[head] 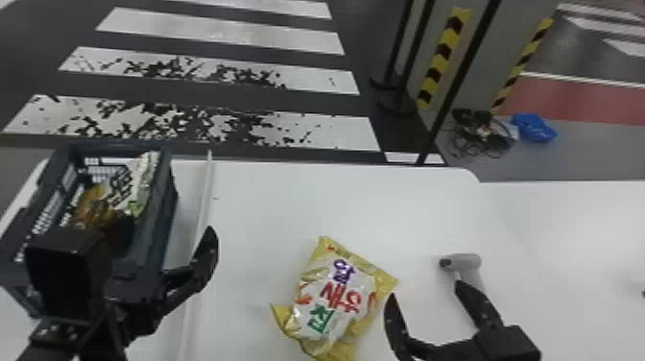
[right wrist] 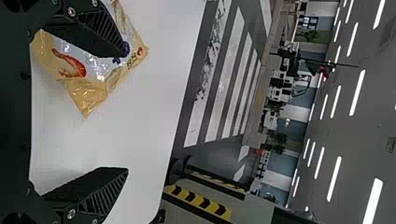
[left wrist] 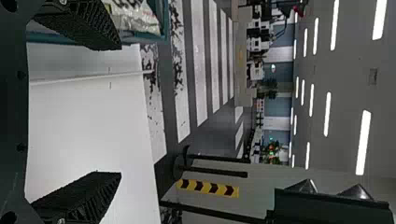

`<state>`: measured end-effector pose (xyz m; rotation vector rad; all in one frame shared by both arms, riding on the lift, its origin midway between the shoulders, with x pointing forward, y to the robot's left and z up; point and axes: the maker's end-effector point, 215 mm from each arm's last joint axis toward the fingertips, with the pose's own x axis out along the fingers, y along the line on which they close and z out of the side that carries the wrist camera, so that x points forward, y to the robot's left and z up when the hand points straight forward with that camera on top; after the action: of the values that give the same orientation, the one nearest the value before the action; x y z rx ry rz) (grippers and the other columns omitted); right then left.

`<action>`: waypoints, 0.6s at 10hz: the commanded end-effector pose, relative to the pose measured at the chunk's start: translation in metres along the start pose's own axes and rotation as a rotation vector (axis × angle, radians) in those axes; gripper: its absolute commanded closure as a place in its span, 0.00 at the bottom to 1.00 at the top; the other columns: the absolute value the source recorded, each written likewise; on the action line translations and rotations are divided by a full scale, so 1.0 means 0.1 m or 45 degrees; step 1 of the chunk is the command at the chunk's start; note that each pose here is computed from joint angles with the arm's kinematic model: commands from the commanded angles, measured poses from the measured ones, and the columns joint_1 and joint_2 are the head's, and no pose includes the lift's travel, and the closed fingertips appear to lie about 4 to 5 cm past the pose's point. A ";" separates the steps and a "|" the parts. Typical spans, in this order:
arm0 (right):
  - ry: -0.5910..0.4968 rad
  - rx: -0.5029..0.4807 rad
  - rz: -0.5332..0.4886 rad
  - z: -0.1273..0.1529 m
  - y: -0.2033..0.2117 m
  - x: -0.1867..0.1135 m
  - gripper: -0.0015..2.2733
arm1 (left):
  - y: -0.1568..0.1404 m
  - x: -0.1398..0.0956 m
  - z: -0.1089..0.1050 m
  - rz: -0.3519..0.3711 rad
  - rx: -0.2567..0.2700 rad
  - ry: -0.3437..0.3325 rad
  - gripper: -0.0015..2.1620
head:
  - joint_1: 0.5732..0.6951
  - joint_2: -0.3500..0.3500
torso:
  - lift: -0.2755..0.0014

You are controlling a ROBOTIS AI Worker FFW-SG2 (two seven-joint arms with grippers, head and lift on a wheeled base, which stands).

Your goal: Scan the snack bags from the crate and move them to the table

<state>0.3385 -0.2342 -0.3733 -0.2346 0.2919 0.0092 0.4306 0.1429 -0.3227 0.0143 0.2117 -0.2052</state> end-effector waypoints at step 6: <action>0.025 -0.042 0.105 -0.06 0.37 0.01 0.05 | 0.84 -0.56 -0.07 0.136 -0.045 -0.066 0.02 | 1.00 0.51 | 0.65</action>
<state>0.3366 -0.2013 -0.3870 -0.2552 0.3183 0.0903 0.3954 0.2301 -0.3179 -0.0077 0.1583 -0.1037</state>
